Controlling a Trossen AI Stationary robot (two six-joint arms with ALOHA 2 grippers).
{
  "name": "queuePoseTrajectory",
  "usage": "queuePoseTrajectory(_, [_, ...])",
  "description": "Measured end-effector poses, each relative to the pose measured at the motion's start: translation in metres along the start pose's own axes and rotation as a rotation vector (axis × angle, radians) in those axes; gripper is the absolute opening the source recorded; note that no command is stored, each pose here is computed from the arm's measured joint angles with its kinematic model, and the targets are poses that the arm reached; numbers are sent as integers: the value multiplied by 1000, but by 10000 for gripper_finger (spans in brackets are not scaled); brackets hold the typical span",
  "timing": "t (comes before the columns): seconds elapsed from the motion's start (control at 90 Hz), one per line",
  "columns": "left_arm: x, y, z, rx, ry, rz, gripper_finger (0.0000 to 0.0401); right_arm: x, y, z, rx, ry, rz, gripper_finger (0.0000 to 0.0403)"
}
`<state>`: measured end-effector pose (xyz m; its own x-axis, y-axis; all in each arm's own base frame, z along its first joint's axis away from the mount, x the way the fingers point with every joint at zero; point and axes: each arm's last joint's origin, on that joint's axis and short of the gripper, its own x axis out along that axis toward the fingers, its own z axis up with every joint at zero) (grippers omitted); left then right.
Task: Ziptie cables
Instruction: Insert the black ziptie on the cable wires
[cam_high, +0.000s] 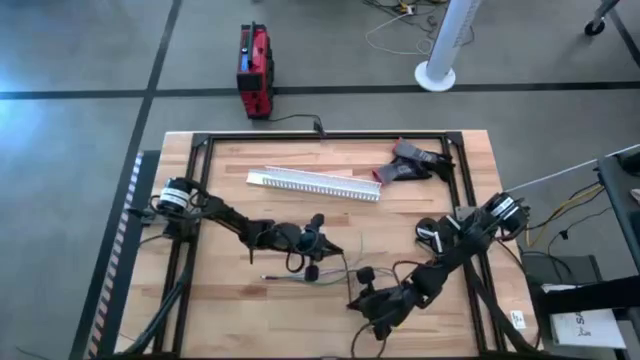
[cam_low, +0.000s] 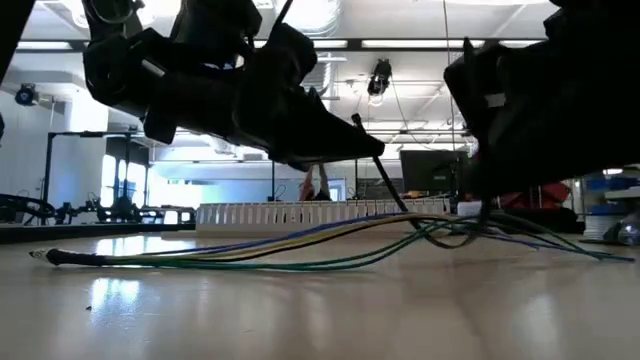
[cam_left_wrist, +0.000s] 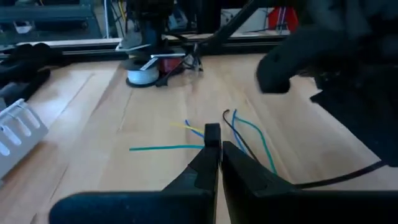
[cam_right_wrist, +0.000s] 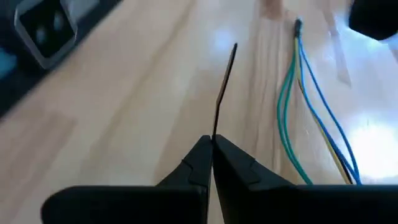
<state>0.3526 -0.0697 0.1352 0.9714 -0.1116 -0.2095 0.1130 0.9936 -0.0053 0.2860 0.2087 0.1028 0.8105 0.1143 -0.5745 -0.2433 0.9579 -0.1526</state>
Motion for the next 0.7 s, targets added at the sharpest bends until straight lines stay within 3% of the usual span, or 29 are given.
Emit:
queuePoseTrajectory(0.311, [-2, -15, 0, 33, -10, 5, 0, 15, -32, -10, 388, 47, 102, 0])
queuePoseTrajectory(0.7, [-5, -36, -1, 129, -4, 14, 0, 19, -82, -17, 769, -80, 252, 0])
